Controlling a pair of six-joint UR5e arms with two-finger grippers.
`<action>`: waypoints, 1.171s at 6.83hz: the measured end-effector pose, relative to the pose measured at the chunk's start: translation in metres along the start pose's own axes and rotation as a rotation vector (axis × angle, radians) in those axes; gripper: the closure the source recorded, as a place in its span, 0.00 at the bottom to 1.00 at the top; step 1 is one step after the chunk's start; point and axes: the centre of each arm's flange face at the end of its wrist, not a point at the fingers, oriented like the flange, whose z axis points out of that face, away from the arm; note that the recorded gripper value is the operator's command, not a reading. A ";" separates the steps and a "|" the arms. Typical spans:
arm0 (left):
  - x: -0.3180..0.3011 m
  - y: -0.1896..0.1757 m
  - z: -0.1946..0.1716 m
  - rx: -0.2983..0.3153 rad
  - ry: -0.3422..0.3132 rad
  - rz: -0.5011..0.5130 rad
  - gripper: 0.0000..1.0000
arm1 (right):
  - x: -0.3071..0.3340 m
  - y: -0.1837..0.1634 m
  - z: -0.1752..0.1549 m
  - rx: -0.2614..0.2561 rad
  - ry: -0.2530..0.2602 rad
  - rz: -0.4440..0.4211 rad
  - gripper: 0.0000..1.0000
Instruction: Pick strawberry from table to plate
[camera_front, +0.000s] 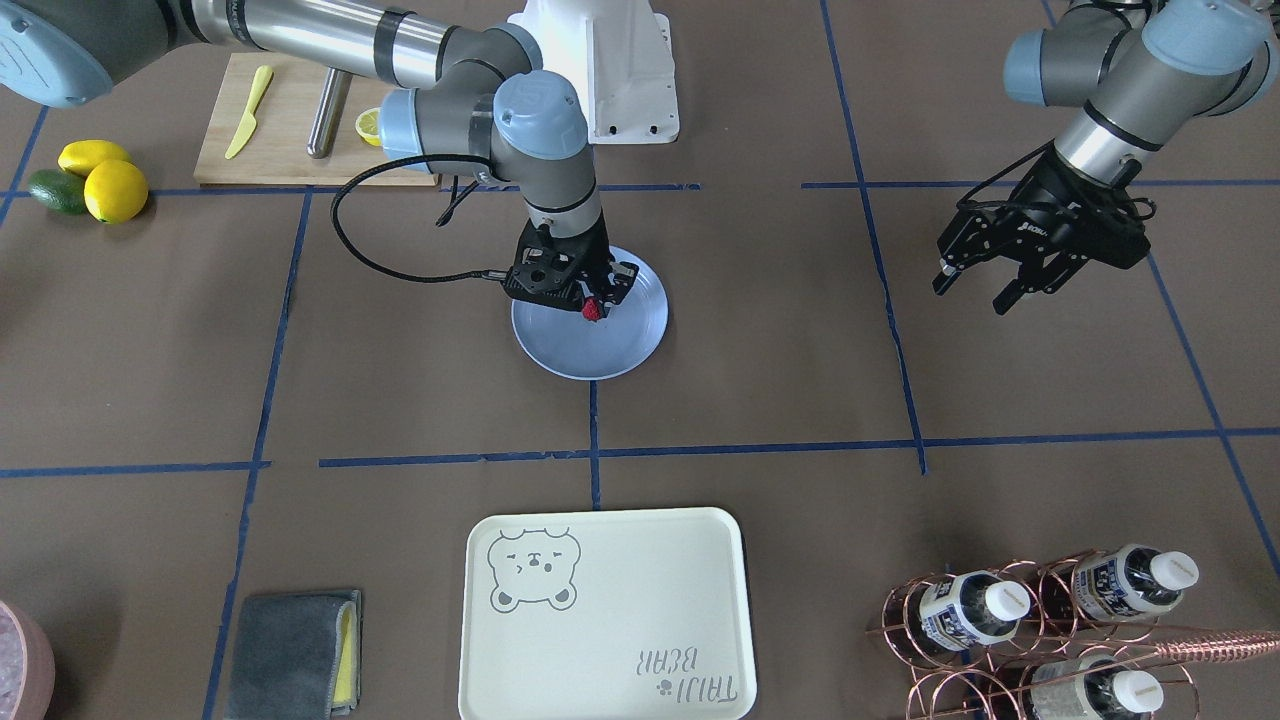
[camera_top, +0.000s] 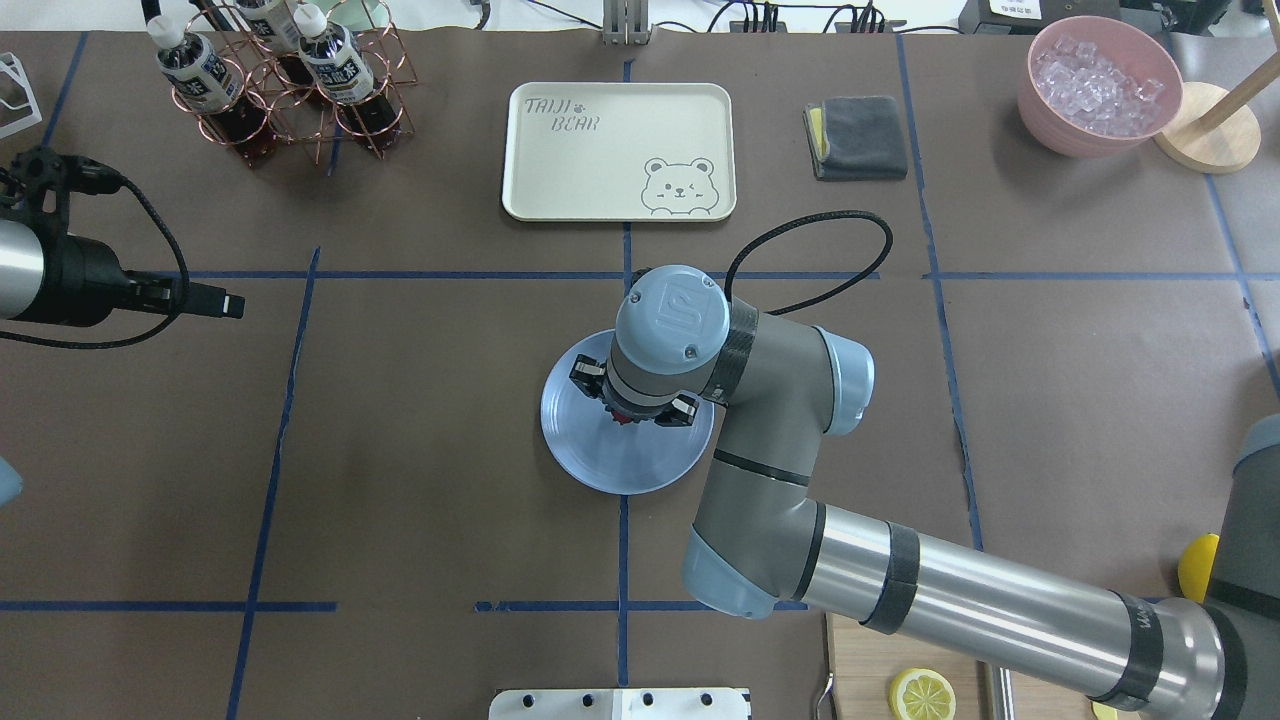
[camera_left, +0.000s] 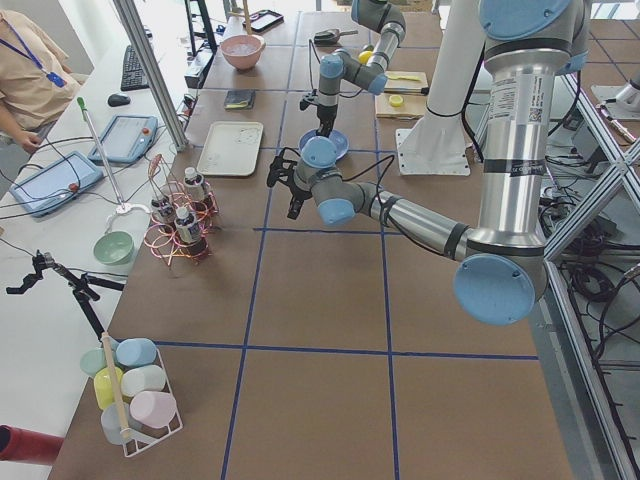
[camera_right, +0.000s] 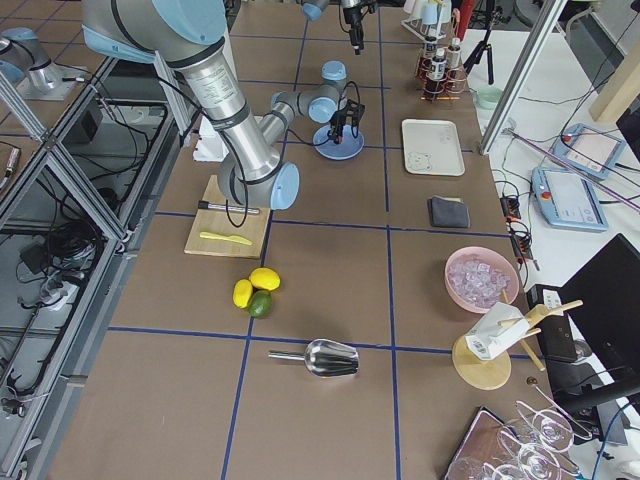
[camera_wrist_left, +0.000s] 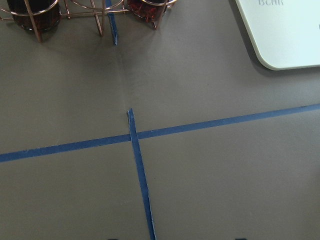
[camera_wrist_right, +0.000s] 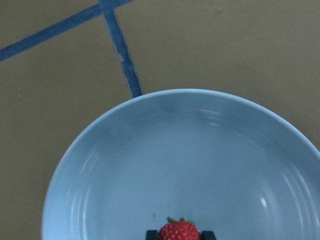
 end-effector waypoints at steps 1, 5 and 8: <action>0.000 0.000 0.000 0.000 0.000 0.000 0.17 | 0.000 0.000 0.000 0.000 0.001 -0.001 0.00; -0.008 0.001 -0.002 0.001 -0.012 0.027 0.18 | 0.014 -0.008 -0.022 0.004 -0.029 -0.003 0.00; -0.070 -0.010 -0.020 0.018 -0.102 0.182 0.18 | 0.108 -0.069 -0.088 -0.026 -0.068 0.012 0.00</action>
